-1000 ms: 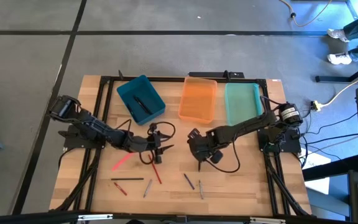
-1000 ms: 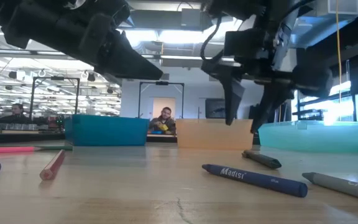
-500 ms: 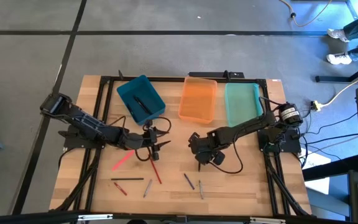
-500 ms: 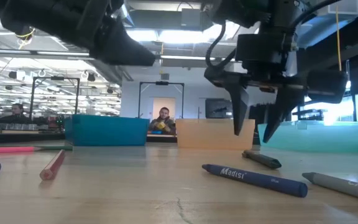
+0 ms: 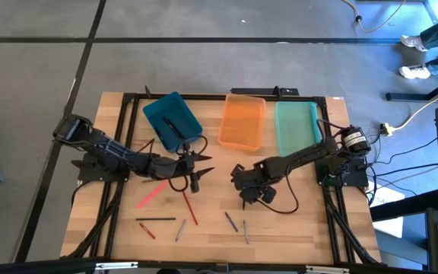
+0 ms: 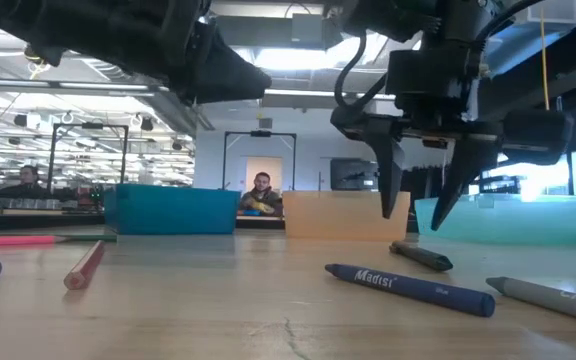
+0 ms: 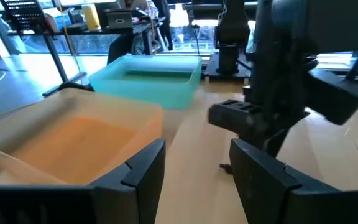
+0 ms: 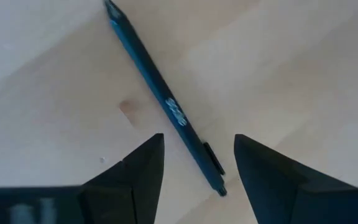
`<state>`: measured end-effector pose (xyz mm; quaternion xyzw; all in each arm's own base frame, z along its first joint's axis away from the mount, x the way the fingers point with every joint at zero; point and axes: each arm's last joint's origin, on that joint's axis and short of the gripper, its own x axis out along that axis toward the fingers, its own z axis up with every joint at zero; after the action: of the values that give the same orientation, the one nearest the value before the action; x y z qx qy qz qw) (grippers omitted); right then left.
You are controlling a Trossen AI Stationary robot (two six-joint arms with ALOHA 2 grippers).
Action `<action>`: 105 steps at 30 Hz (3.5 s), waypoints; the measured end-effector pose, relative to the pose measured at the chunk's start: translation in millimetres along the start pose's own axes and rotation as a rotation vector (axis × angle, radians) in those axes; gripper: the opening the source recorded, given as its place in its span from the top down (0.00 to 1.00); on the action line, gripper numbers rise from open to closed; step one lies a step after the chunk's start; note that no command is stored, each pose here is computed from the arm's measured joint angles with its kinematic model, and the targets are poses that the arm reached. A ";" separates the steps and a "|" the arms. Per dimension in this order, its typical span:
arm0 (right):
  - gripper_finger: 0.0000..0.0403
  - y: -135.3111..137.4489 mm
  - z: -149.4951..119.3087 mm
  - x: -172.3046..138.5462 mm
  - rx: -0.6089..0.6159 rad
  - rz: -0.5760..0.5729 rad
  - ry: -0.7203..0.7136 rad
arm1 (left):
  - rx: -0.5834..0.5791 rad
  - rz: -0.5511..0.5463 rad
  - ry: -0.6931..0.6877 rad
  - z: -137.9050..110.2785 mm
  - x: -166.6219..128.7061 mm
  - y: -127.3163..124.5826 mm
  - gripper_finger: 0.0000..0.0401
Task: Sort crayons/erasers/pens/pencils in bins
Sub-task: Put the black pen into the blue bin
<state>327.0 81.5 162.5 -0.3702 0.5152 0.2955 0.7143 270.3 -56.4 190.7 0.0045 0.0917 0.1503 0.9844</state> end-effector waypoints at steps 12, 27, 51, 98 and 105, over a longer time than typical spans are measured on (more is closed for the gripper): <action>0.51 1.7 1.3 26.8 -0.084 0.076 -0.010 | -0.020 0.069 0.018 11.7 -21.8 -0.9 0.58; 0.58 -10.9 -6.3 35.9 0.021 0.163 -0.134 | -0.076 0.067 0.038 9.0 -22.6 -1.5 0.58; 0.89 -24.3 -21.7 36.8 0.233 0.239 -0.191 | -0.044 0.133 0.078 14.3 -51.9 -4.1 0.58; 0.89 -194.4 -38.7 -20.5 1.055 -0.637 -0.807 | -0.217 0.371 -0.045 20.3 -117.8 2.0 0.58; 0.89 -234.7 -65.7 -11.8 1.231 -0.706 -0.904 | -0.250 0.399 -0.057 11.2 -123.6 2.0 0.58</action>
<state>478.2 -103.1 213.6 0.1002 0.1026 -0.1592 0.9768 155.8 -91.0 223.9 -0.0953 0.0416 0.3520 0.9302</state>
